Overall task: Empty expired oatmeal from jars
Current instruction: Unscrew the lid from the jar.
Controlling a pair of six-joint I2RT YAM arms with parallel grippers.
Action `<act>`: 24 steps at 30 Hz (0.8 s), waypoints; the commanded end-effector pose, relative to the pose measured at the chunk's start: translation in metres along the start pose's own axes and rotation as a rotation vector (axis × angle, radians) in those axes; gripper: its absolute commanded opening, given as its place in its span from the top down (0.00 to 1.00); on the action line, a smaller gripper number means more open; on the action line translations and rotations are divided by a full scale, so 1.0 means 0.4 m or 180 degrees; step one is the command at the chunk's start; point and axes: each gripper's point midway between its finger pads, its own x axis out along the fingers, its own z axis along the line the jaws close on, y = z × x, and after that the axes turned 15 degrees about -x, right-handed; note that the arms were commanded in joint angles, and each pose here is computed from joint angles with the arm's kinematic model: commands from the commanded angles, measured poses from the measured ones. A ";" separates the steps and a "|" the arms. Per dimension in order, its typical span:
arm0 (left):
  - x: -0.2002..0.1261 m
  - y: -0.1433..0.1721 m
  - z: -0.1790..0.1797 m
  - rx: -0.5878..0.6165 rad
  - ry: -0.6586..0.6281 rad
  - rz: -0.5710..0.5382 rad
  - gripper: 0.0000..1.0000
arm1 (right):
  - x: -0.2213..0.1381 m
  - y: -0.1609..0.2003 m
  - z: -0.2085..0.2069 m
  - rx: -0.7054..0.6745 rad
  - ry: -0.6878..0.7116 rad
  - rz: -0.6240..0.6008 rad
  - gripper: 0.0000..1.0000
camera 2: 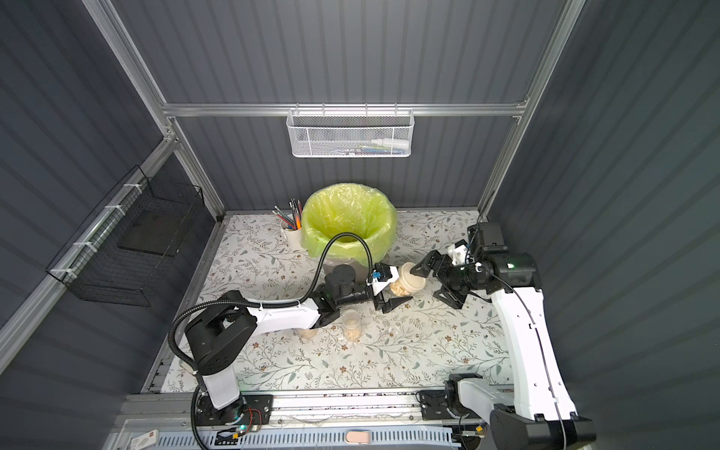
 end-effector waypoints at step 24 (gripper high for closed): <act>-0.002 -0.046 0.000 0.0188 0.0039 -0.0092 0.84 | 0.093 -0.032 0.011 -0.0408 0.0363 0.0425 0.05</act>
